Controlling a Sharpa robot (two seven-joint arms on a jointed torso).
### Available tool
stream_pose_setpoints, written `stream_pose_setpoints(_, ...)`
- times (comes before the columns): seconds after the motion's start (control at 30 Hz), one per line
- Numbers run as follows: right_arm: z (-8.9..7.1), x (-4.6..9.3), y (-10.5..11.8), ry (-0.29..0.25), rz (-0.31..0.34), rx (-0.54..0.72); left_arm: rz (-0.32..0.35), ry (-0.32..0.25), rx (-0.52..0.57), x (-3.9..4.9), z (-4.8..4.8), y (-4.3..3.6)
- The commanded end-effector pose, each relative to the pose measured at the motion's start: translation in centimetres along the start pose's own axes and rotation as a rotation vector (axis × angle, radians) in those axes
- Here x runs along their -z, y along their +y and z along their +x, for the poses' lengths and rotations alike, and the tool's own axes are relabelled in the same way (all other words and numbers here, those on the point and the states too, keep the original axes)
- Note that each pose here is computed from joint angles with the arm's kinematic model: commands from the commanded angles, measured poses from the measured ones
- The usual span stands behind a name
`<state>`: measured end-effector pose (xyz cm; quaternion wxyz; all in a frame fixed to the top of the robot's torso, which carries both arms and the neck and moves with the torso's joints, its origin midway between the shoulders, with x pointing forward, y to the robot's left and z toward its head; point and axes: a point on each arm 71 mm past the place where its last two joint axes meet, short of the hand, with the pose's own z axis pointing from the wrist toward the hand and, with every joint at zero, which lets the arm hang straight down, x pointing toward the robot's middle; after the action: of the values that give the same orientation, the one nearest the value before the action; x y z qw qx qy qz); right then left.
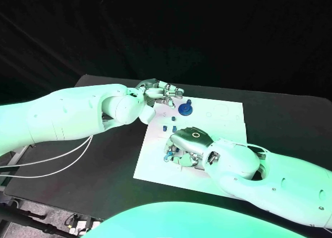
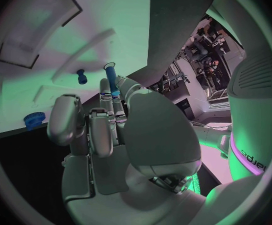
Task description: Assemble the parts on the task board
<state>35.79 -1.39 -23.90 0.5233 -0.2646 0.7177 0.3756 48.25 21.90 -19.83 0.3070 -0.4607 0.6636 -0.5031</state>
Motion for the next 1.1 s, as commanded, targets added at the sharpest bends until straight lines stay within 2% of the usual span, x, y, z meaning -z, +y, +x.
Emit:
stream_pose_setpoints(0.03, 0.24, 0.0, 0.08, 0.026, -0.01, 0.02, 0.004, 0.02, -0.004, 0.01, 0.24, -0.1)
stream_pose_setpoints(0.8, 0.95, -0.51, -0.19, 0.038, 0.013, 0.06, 0.002, 0.025, -0.007, 0.09, 0.24, -0.1)
stream_pose_setpoints(1.1, 1.04, -0.89, 0.27, 0.039, 0.001, 0.062, 0.001, 0.027, -0.007, 0.08, 0.28, -0.1)
